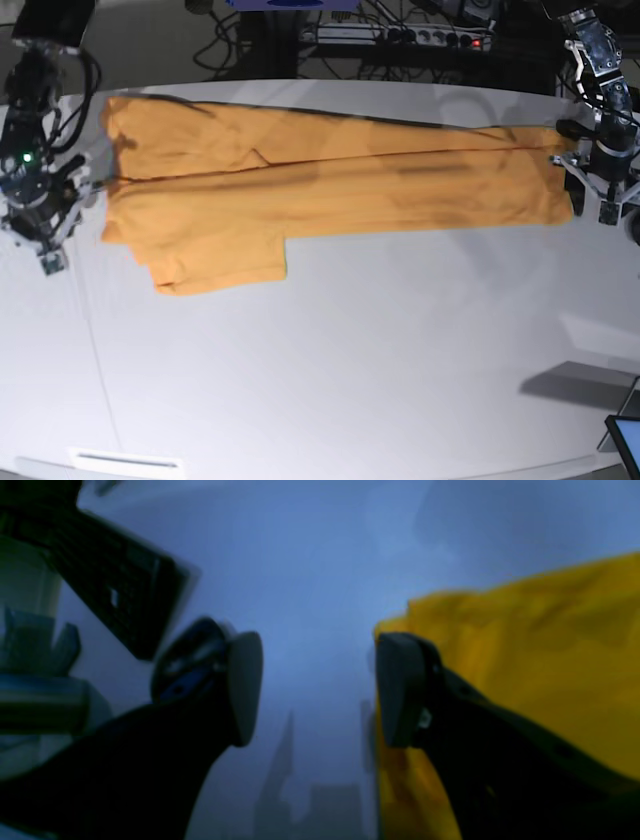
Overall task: Fold the T-shirt properly
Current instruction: 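Move the right gripper to the folded shirt's sleeve end and grasp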
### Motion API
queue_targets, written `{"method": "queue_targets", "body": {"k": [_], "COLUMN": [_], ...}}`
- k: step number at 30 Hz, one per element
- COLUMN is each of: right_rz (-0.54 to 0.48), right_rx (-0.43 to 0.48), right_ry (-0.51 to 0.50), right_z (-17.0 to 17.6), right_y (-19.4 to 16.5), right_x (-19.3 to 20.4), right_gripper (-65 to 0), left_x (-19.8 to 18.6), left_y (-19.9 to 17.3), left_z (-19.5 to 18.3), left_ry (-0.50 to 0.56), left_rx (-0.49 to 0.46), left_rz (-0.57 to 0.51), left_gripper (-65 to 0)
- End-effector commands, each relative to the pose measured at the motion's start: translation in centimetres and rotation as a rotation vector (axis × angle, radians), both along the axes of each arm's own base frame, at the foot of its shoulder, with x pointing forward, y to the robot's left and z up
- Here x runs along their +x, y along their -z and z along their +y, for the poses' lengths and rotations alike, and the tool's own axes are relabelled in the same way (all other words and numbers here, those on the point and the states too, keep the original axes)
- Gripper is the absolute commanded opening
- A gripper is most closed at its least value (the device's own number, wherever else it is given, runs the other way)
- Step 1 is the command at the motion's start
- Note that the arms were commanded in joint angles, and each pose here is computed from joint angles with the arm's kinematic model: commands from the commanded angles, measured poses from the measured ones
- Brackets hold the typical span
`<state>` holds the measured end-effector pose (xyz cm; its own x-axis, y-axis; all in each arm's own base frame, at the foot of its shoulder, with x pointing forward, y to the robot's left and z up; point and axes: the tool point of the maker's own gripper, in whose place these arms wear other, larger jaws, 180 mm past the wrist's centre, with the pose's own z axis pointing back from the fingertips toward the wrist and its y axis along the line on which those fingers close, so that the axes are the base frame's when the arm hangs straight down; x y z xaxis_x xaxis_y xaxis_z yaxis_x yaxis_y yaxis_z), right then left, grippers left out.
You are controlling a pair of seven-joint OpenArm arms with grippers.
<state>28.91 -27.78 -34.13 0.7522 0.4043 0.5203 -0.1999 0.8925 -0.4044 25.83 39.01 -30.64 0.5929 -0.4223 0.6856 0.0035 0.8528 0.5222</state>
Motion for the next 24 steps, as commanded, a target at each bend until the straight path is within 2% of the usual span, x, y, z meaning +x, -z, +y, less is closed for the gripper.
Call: {"method": "queue_targets", "body": {"k": [1, 5, 15, 24], "right_rz": [-0.038, -0.051, -0.099, -0.022], "right_rx": [-0.023, -0.046, -0.045, -0.022], "right_ry": [-0.010, -0.009, -0.111, -0.275], "right_z": [-0.1, -0.3, 3.0, 7.9], "right_y": [-1.2, -1.6, -3.2, -2.3], "right_x": [0.8, 1.3, 4.3, 4.8], "right_gripper": [-44.8, -44.8, -44.8, -44.8], "left_x": [1.2, 2.1, 4.1, 4.5], "left_y": [-2.4, -3.0, -4.0, -3.5], "left_z": [0.3, 0.5, 0.0, -0.9], "left_ry": [0.017, -0.014, -0.041, -0.011], "left_rx": [0.036, 0.035, 0.001, -0.001], "left_rz": [-0.065, -0.058, -0.101, -0.086], "left_gripper": [-29.4, -29.4, -29.4, -29.4]}}
